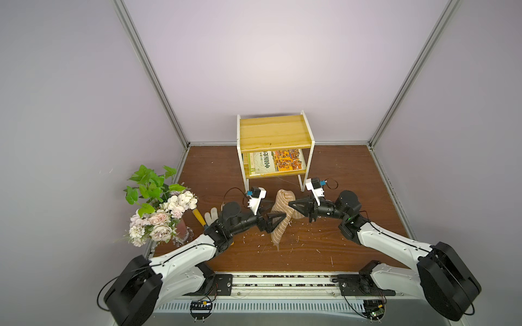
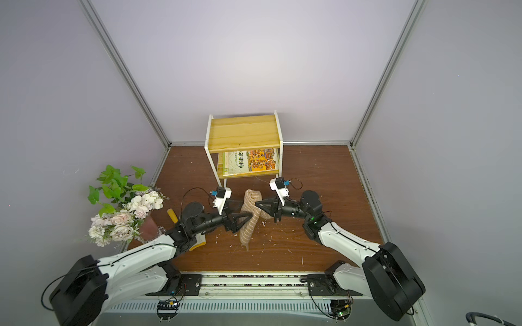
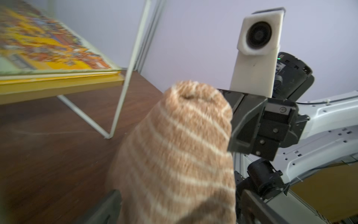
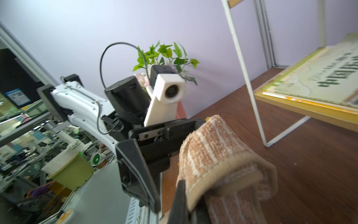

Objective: Wipe the bookshelf clean with a cloth
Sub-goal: Wipe the dust from the shelf.

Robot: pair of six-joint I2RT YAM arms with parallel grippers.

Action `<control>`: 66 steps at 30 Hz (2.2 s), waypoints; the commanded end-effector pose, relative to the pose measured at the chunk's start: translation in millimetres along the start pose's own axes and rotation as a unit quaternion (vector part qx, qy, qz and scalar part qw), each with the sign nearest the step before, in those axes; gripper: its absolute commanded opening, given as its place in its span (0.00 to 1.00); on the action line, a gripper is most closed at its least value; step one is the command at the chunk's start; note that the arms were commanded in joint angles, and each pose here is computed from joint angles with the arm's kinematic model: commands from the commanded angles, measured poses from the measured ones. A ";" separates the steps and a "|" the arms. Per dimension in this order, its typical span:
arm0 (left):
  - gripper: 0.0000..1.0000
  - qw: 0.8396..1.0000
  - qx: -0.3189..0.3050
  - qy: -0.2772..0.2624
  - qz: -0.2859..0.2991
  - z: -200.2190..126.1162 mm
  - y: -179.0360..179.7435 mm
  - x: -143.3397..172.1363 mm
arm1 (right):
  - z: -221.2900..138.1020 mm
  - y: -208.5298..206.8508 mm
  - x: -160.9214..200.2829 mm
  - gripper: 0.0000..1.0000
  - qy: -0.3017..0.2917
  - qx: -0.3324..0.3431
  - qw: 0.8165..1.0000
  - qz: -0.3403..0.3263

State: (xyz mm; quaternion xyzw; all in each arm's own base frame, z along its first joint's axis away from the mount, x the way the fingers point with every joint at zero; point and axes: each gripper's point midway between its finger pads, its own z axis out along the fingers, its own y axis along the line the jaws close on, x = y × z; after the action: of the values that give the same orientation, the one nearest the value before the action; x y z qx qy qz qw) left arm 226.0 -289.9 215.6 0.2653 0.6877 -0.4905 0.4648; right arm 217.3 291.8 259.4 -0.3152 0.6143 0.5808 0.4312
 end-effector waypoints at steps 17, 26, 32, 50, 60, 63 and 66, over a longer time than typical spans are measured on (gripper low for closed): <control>0.00 0.918 -0.372 -0.129 -0.052 -76.5 138.4 -10.9 | -81.4 -133.2 -76.1 0.75 -0.118 0.488 0.859 -0.104; 0.00 0.861 -0.480 -0.033 -0.166 -79.6 217.8 36.5 | -91.1 -179.4 -149.8 0.80 -0.157 0.488 0.842 -0.167; 0.00 0.862 -0.455 -0.055 -0.217 -85.1 232.2 61.8 | -59.1 -175.2 -125.3 0.78 -0.118 0.404 0.887 -0.192; 0.01 0.835 -0.484 -0.135 -0.224 -133.3 256.9 1.4 | -65.9 -187.3 -161.0 0.65 -0.176 0.442 0.847 -0.236; 0.00 0.945 -0.212 -0.030 -0.246 -52.9 239.4 -26.1 | -44.8 -190.4 -139.7 0.61 -0.152 0.388 0.882 -0.221; 0.00 0.933 -0.223 0.004 -0.283 -54.5 246.3 12.2 | -47.7 -193.9 -126.8 0.61 -0.152 0.390 0.885 -0.203; 0.00 0.927 -0.243 0.044 -0.283 -51.0 270.8 15.9 | -44.5 -194.4 -127.1 0.61 -0.149 0.384 0.889 -0.201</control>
State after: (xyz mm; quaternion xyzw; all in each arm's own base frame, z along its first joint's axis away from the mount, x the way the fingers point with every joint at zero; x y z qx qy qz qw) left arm 421.0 -132.7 90.0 -0.0780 0.8438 -0.3886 0.3618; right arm 439.1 203.2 273.2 -0.1495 0.6605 0.2186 0.7025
